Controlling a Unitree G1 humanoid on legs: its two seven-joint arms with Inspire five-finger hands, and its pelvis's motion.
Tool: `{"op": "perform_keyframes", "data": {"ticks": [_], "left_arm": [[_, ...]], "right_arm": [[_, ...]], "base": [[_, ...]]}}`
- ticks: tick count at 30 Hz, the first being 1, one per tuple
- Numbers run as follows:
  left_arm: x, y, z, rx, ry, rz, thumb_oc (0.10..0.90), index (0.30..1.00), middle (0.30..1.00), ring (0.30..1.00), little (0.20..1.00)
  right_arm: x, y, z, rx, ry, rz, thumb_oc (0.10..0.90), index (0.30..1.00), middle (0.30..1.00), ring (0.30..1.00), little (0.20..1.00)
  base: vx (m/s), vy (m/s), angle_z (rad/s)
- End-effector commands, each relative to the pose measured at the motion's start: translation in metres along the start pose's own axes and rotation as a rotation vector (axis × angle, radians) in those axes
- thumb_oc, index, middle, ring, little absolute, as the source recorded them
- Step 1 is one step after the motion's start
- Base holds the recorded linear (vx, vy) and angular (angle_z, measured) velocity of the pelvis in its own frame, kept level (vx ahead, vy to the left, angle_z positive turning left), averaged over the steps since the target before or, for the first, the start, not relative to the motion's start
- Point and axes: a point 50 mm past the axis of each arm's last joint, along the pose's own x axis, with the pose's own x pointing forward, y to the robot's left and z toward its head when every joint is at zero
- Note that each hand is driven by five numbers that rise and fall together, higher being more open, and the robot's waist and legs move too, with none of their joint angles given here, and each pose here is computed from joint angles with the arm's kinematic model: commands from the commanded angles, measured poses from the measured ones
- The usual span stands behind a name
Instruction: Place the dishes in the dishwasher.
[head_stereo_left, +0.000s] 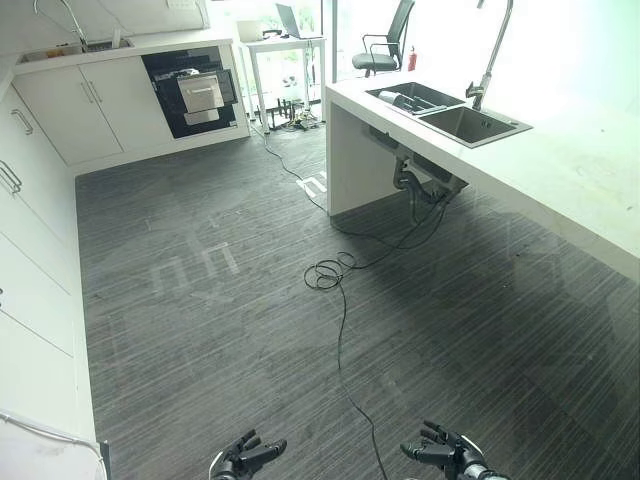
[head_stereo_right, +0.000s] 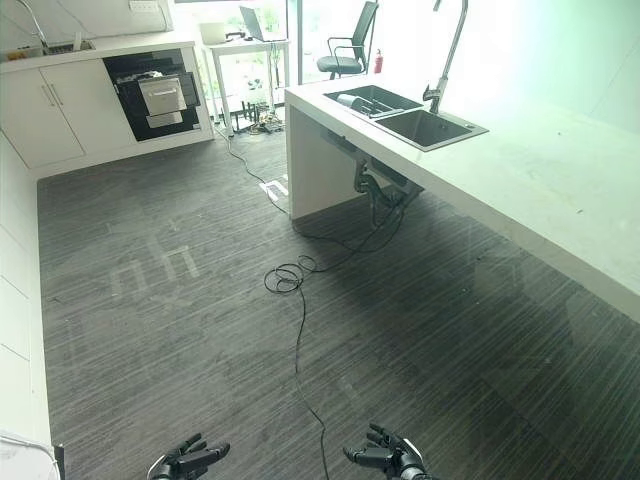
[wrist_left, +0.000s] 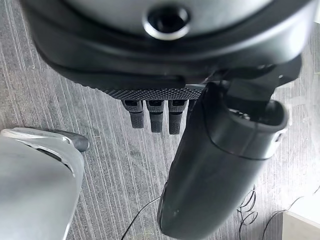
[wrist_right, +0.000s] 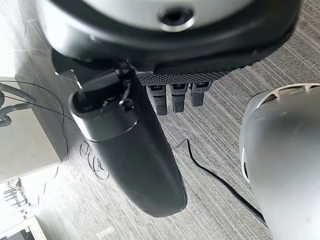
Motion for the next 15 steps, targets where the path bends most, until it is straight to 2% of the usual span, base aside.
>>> {"op": "perform_keyframes", "data": {"ticks": [1, 15], "left_arm": [[0.0048, -0.0055, 0.0376, 0.041, -0.145, -0.03, 0.8, 0.9, 0.9, 0.9, 0.9], [0.0049, -0.0071, 0.042, 0.015, -0.166, -0.031, 0.8, 0.9, 0.9, 0.9, 0.9]], "right_arm": [[0.0049, -0.0042, 0.0381, -0.051, -0.141, 0.013, 0.8, 0.9, 0.9, 0.9, 0.9], [0.0052, 0.0015, 0.0457, -0.096, -0.18, 0.032, 0.8, 0.9, 0.9, 0.9, 0.9]], "base": [[0.0, 0.0, 0.0], [0.0, 0.0, 0.0]]}}
